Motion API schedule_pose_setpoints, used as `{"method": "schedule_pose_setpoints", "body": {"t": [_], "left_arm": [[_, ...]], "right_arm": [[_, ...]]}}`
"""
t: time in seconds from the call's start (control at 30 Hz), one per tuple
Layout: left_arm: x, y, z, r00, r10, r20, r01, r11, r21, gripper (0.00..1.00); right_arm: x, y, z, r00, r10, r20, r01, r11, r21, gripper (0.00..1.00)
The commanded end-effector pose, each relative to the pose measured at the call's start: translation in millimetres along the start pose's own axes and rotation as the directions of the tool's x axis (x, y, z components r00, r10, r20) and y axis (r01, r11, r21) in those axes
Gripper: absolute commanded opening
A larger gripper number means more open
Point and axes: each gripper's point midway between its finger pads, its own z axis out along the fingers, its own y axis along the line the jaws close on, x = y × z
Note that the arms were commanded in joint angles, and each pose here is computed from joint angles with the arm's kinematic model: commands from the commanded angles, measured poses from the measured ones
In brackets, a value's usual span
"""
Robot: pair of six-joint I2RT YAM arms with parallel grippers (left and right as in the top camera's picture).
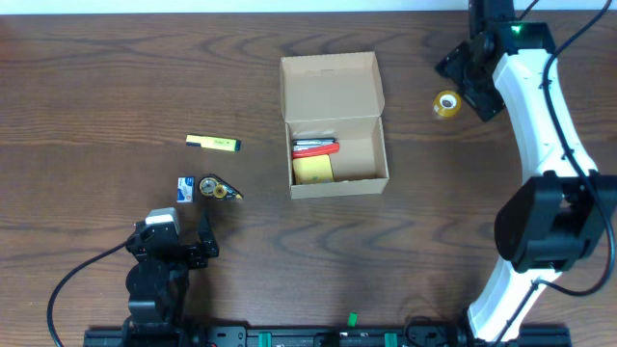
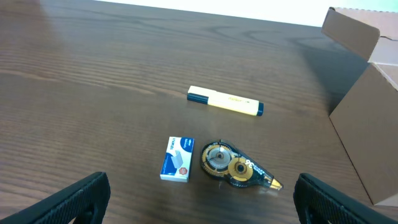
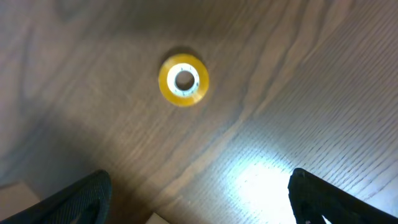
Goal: Pack container
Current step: 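Move the right gripper over the amber tape roll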
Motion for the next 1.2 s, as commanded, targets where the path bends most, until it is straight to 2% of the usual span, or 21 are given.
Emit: {"method": "schedule_pose_setpoints", "body": {"t": [0.0, 0.3, 0.43, 0.7, 1.0, 1.17], "left_arm": [[8.2, 4.2, 2.7, 1.000, 0.011, -0.017, -0.011, 1.000, -0.020, 0.95], [8.2, 4.2, 2.7, 1.000, 0.011, -0.017, -0.011, 1.000, -0.020, 0.95], [8.2, 4.2, 2.7, 1.000, 0.011, -0.017, -0.011, 1.000, -0.020, 0.95], [8.2, 4.2, 2.7, 1.000, 0.011, -0.017, -0.011, 1.000, -0.020, 0.95], [8.2, 4.2, 2.7, 1.000, 0.011, -0.017, -0.011, 1.000, -0.020, 0.95], [8.2, 4.2, 2.7, 1.000, 0.011, -0.017, -0.011, 1.000, -0.020, 0.95]], "right_arm": [[9.9, -0.7, 21.4, 0.998, -0.027, -0.065, 0.028, 1.000, 0.013, 0.92], [20.8, 0.3, 61.6, 0.990, -0.026, -0.135, 0.032, 0.999, 0.041, 0.94], [12.0, -3.2, 77.0, 0.990, 0.033, -0.134, -0.027, 0.999, 0.047, 0.94], [-12.3, 3.0, 108.2, 0.990, 0.085, -0.114, -0.088, 0.996, -0.018, 0.93], [-6.3, 17.7, 131.6, 0.979, 0.106, -0.172, -0.122, 0.989, -0.082, 0.92], [-4.1, 14.9, 136.4, 0.974, 0.137, -0.183, -0.151, 0.986, -0.065, 0.90]]}}
